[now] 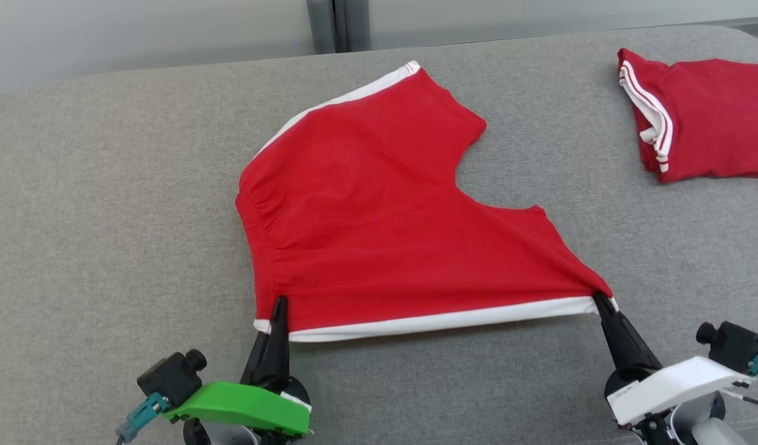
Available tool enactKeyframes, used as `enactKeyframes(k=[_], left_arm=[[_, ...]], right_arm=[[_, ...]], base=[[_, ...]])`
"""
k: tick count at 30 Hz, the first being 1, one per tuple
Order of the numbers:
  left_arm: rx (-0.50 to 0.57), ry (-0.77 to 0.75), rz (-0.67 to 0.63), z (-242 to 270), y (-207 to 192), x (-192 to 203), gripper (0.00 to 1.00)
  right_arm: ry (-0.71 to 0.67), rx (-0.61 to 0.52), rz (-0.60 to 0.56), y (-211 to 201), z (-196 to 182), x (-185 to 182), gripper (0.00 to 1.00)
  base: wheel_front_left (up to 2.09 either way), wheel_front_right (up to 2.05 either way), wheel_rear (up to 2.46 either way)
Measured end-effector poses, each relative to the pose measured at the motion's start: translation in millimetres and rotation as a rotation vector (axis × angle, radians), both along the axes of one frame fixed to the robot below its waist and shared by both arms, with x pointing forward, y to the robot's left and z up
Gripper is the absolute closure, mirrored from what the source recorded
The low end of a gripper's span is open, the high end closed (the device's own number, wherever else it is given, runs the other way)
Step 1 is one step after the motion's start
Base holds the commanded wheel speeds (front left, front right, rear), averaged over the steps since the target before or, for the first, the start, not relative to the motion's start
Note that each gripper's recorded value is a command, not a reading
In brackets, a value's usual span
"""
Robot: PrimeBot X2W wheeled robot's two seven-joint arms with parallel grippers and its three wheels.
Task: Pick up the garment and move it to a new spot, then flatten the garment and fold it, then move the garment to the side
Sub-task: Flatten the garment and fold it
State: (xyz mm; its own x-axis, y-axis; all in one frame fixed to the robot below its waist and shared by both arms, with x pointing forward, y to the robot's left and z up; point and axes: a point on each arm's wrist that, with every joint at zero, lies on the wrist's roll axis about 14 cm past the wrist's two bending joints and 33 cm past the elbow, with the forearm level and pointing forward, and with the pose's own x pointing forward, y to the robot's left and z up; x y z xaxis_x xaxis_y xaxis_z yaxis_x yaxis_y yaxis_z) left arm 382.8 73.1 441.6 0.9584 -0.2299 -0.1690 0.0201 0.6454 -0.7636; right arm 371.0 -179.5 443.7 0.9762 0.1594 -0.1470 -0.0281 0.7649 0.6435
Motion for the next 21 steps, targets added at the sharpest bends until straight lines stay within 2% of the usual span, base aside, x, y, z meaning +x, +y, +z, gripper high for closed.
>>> enactKeyframes(k=[4, 9, 15, 21], left_arm=[[0.001, 0.012, 0.007, 0, 2, -12, 1.00], [-0.023, -0.002, 0.004, 8, -4, -15, 1.00], [-0.094, -0.009, 0.039, 17, -2, -5, 1.00], [-0.174, -0.034, 0.054, 35, -1, 24, 1.00]], right_arm=[[0.002, 0.007, -0.015, 0, 2, -6, 1.00], [-0.043, -0.026, -0.013, -1, 19, 9, 1.00], [-0.110, -0.070, 0.032, 9, 47, 46, 1.00], [-0.137, -0.120, 0.103, 28, 63, 91, 1.00]], base=[[0.00, 0.00, 0.00], [0.00, 0.00, 0.00], [0.00, 0.00, 0.00], [0.00, 0.00, 0.00]])
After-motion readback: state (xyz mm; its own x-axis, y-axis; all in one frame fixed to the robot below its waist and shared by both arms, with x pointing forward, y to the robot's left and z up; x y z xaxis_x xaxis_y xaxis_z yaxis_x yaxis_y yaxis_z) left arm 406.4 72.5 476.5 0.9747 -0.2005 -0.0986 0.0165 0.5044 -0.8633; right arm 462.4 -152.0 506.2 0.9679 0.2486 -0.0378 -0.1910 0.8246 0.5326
